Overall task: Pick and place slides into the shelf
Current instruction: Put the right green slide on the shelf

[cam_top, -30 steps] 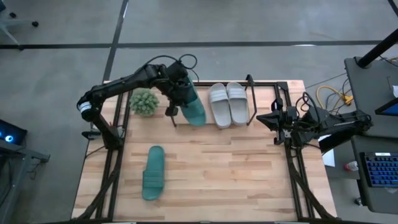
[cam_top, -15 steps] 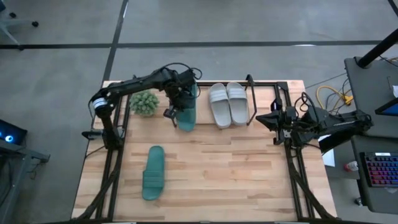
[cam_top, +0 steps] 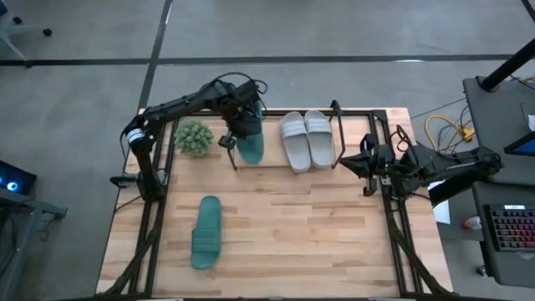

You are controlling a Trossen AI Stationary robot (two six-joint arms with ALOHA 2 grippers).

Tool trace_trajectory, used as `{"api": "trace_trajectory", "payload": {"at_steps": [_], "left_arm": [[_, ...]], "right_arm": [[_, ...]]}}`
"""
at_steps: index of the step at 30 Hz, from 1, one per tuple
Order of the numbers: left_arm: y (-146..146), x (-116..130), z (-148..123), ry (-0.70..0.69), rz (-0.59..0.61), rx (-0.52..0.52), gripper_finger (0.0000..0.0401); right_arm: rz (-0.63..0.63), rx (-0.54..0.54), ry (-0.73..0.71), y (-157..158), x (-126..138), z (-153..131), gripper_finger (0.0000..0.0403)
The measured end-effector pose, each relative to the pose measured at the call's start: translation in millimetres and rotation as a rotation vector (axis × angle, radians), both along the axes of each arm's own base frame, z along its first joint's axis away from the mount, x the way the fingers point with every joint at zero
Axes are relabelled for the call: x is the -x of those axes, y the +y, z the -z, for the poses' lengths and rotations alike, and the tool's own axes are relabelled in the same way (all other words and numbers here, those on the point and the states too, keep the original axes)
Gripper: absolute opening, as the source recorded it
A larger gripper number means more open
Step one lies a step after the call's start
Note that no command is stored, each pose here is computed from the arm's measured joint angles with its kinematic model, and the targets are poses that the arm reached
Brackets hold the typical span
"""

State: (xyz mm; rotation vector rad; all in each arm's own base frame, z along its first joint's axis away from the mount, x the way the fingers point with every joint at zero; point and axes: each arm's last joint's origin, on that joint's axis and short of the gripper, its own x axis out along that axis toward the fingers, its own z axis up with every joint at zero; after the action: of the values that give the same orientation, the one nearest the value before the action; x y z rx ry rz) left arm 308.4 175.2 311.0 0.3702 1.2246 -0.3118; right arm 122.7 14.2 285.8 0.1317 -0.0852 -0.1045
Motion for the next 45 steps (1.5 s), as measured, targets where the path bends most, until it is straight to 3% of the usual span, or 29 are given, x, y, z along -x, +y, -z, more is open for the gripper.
{"api": "trace_trajectory", "payload": {"at_steps": [4,12,30,45], "left_arm": [[1,3,-2,-0.041,-0.03,0.097,0.0],[-4,7,-1,-0.01,-0.02,0.162,0.0],[12,-4,29,0.082,-0.025,0.166,0.0],[24,-4,35,0.072,-0.063,0.16,0.0]], "right_arm": [[0.001,0.006,0.003,0,0,0,0.0009],[0.008,0.009,0.008,0,-1,1,0.0009],[0.009,0.019,0.01,0,-1,1,0.0008],[0.009,0.019,0.013,0,-1,1,0.0009]]}}
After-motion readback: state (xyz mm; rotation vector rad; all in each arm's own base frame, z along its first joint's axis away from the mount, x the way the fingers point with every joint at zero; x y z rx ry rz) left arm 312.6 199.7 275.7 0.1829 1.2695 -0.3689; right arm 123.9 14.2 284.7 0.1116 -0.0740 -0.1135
